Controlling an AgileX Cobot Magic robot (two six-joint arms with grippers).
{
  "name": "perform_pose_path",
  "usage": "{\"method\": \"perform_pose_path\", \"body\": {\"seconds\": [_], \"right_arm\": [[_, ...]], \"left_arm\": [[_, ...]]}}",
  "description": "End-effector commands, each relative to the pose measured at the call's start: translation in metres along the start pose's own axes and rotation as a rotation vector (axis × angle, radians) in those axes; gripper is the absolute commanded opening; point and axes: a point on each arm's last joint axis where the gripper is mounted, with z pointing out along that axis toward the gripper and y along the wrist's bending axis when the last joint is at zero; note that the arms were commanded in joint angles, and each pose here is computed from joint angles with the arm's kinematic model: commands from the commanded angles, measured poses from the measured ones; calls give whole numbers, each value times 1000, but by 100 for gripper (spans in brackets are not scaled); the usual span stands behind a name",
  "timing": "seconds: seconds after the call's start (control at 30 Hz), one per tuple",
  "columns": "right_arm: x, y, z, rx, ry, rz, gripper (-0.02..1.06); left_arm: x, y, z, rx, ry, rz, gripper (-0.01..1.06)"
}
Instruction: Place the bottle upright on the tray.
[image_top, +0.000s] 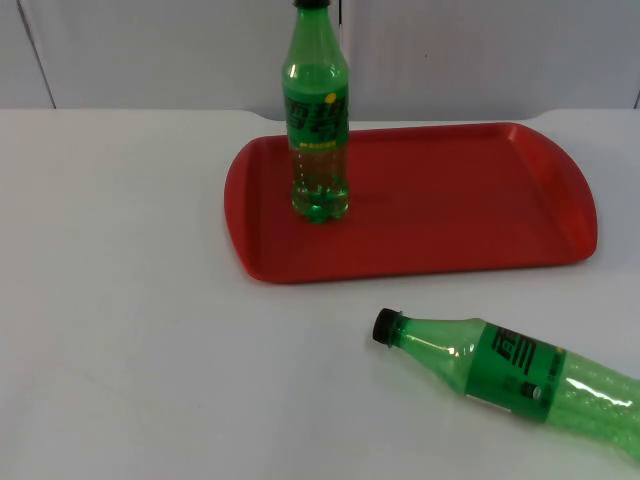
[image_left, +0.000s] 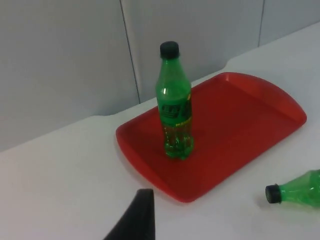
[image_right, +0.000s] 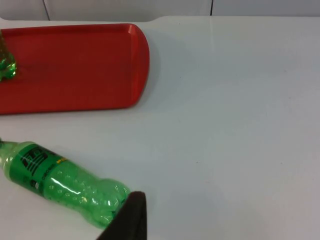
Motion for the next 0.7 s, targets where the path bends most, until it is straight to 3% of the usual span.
{"method": "perform_pose_path", "body": {"seconds": [0.0, 0.43, 0.67], "right_arm": [[1, 0, 1, 5, -5, -2, 105], [1, 0, 1, 5, -5, -2, 105], [1, 0, 1, 5, -5, -2, 105]], "left_arm": [[10, -4, -12, 0, -67, -28, 105], [47, -18, -62, 10, -212, -5, 105], [57, -19, -62, 20, -108, -37, 105]]}}
